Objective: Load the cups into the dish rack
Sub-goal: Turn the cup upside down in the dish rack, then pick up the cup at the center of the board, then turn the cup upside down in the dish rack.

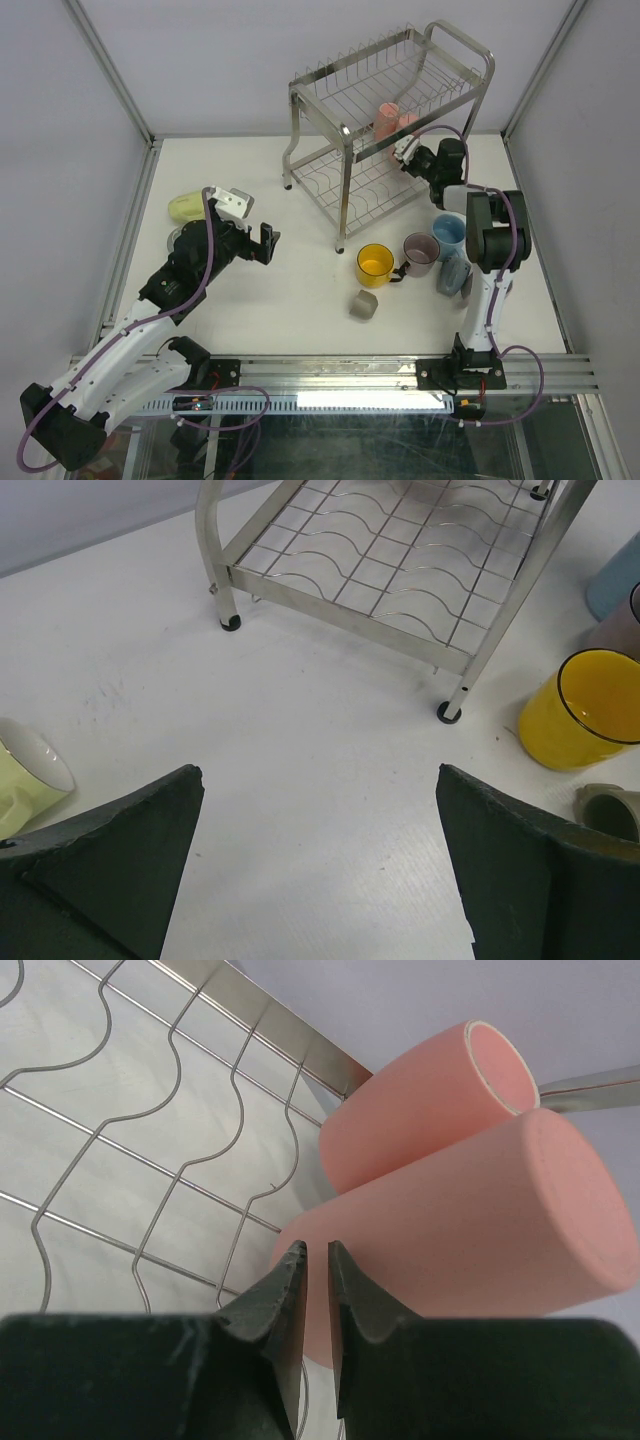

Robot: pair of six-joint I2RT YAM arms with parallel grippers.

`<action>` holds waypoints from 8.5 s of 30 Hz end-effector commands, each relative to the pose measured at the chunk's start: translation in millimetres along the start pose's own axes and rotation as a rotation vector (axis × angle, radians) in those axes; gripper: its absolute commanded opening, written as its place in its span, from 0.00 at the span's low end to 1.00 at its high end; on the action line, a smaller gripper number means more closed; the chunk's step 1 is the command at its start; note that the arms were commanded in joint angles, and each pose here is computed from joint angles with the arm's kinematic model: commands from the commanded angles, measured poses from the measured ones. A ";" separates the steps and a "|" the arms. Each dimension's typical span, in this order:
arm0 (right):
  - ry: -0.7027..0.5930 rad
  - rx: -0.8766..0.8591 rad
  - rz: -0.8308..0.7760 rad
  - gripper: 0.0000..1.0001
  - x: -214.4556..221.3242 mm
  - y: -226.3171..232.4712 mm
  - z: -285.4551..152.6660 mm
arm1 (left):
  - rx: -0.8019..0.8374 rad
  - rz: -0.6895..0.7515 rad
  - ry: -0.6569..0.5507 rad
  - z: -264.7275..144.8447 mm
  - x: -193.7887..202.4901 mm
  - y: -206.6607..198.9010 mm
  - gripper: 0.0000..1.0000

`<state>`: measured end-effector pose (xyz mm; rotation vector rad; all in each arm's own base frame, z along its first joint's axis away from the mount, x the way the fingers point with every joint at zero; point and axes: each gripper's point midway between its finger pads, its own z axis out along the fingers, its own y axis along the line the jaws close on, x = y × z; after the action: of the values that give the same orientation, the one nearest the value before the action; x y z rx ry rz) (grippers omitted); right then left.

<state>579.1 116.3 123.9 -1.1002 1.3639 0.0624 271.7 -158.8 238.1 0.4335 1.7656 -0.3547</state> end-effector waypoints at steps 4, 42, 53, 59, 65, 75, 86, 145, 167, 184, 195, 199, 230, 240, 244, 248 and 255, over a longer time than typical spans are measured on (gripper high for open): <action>0.000 0.109 -0.072 0.20 -12.7 -41.9 3.6 | -0.006 0.008 -0.033 -0.6 -9.0 2.9 0.99; -0.089 -0.198 0.039 0.44 -74.6 40.5 -61.6 | 0.055 -0.102 -0.113 -6.8 -32.0 -9.1 0.99; -0.009 -0.426 0.243 0.46 -117.9 104.1 -141.6 | 0.630 -0.853 -0.505 -55.4 -143.3 -83.5 0.99; 0.065 -0.473 0.358 0.48 -146.0 125.0 -189.5 | 0.809 -0.918 -0.695 -91.0 -211.6 -107.0 0.99; 0.050 -0.497 0.475 0.49 -170.2 134.3 -218.1 | 0.914 -1.048 -0.769 -106.3 -238.3 -113.5 0.99; 0.004 -0.525 0.573 0.49 -202.8 132.8 -234.9 | 1.027 -1.226 -0.779 -115.3 -249.8 -108.2 0.99; -0.013 -0.535 0.585 0.49 -199.7 146.4 -241.2 | 1.075 -1.159 -0.762 -117.3 -265.2 -130.4 0.99; 0.007 -0.555 0.617 0.51 -190.4 159.8 -244.6 | -1.011 -0.650 0.193 -33.5 143.3 130.8 0.82; 0.023 -0.559 0.631 0.51 -183.6 161.9 -242.7 | -1.149 -0.648 0.178 -11.9 166.8 182.2 0.43; -0.049 -0.608 0.699 0.51 -195.8 166.8 -242.9 | -0.916 -0.655 0.164 -6.1 138.5 155.1 0.00; 0.053 -0.332 0.830 0.28 -170.2 147.3 -195.9 | -0.480 -0.592 0.019 12.3 78.0 64.7 0.00; 0.078 -0.217 0.767 0.10 -166.0 138.5 -169.1 | -0.335 -0.564 -0.005 20.2 68.8 32.9 0.00; 0.078 -0.180 0.556 0.00 -208.2 158.9 -113.0 | 0.079 -0.248 -0.340 46.3 -28.7 -46.8 0.00; 0.053 -0.429 0.508 0.11 -211.2 142.0 -181.1 | 0.220 -0.158 -0.371 106.4 -63.4 -58.0 0.00; 0.049 -0.418 0.512 0.11 -203.3 133.4 -188.3 | 0.274 -0.146 -0.394 126.5 -68.9 -61.5 0.00; 0.062 -0.377 0.499 0.11 -196.8 121.5 -194.6 | 0.275 -0.132 -0.391 154.9 -63.9 -60.4 0.00; 0.062 -0.370 0.506 0.12 -190.5 118.7 -197.7 | 0.241 -0.107 -0.413 194.9 -63.5 -50.5 0.00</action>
<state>311.0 152.6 226.2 -1.0018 1.7760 0.6720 399.8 -286.6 148.0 0.4111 1.7284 -0.6616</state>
